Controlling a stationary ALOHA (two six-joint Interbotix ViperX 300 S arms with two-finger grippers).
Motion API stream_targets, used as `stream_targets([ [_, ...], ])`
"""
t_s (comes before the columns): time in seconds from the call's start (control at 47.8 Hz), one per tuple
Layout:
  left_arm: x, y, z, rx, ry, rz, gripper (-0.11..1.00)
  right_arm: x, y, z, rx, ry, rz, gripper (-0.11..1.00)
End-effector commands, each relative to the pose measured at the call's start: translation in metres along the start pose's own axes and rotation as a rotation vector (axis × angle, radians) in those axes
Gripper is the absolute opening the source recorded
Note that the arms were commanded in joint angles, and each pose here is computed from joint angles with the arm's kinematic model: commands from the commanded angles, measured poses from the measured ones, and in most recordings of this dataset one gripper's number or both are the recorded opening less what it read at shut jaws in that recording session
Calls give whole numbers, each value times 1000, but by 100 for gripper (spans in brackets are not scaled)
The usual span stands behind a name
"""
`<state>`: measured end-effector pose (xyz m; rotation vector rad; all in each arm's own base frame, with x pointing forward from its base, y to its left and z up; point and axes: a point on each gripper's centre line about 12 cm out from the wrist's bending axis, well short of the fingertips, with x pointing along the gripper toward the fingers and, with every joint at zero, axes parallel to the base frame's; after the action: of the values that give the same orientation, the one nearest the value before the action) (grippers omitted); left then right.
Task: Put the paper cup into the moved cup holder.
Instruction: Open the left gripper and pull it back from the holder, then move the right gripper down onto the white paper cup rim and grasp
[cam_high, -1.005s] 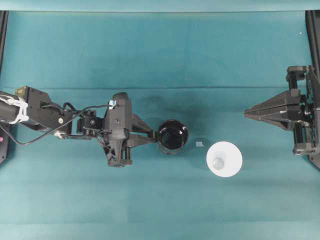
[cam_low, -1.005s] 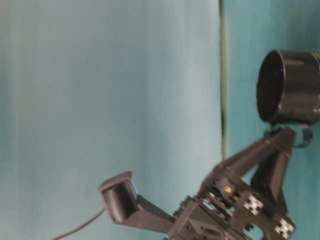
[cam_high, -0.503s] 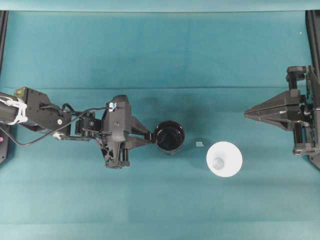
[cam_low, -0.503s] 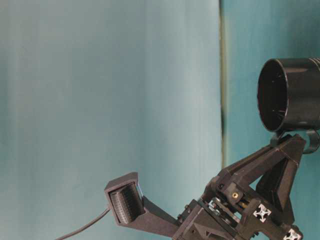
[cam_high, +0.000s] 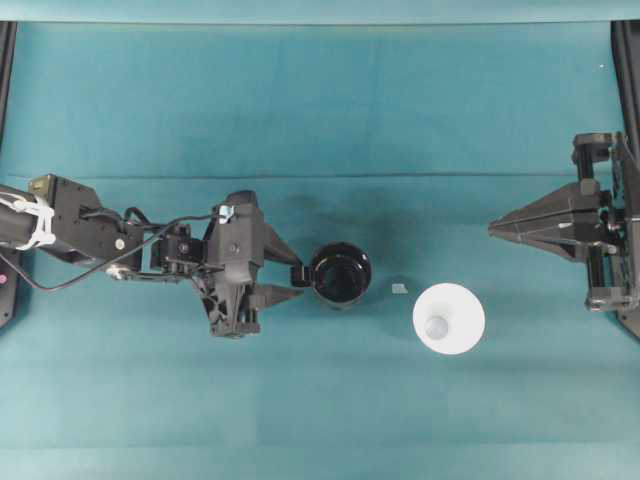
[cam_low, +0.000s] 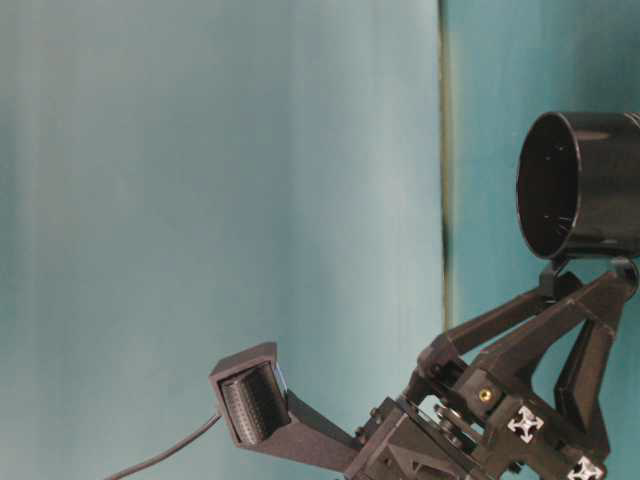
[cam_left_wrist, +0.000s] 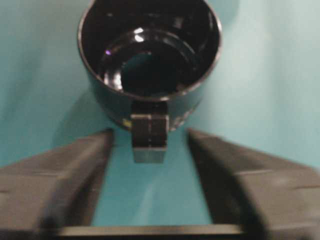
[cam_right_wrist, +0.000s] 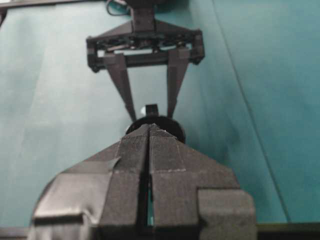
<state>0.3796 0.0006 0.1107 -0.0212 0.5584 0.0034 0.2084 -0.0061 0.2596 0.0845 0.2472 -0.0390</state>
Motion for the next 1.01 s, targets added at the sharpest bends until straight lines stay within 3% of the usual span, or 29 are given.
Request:
stream_targets([
  [0.0,1,-1,7,2,-21,-3,76,1,0,10,8,-20,0,2],
  [0.084,-1,-1,8,1,-20,-3,83,1,1,9,9,-12,1,2],
  [0.607,-36,-1,13,1,3,-1,83,1,0,-2,74,78,-7,2],
  [0.984,-46,-1,9,-10,3,-1,83,19,-1,-23,260,376,-73,5],
])
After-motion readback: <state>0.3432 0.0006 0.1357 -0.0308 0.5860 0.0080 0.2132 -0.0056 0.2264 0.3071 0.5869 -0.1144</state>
